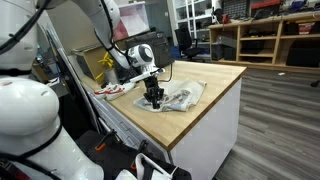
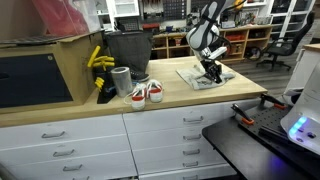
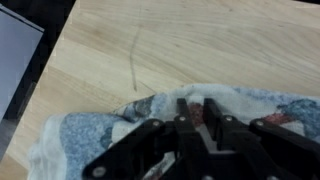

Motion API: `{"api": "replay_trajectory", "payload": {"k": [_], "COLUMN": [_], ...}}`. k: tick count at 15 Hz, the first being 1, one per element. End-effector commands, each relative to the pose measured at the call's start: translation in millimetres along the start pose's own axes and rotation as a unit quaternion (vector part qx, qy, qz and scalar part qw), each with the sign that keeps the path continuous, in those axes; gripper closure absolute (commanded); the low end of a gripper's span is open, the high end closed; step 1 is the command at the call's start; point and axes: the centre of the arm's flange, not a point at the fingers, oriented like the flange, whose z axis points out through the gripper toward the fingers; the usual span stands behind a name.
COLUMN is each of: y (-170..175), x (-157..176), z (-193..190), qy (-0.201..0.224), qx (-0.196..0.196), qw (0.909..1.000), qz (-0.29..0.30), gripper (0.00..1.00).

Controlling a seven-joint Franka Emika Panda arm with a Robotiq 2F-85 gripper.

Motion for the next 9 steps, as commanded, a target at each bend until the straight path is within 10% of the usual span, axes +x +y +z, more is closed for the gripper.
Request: {"api": "replay_trajectory", "payload": {"k": [1,2,3,5,9], "y": [4,5,4,2,-8], "x": [-12,-10,-7,-7,-8], "z": [-12,-15,-16,-16,-9], "qy": [0.015,0.023,0.028,0.036,0.038], "qx": [0.003,0.003,0.001,0.004,0.009], "qw": [0.9997,0.9994,0.9993,0.9989,0.9987], "qz": [0.018,0.024,0.026,0.029,0.033], "gripper": [0.44,0.35,0.79,0.75,1.0]}}
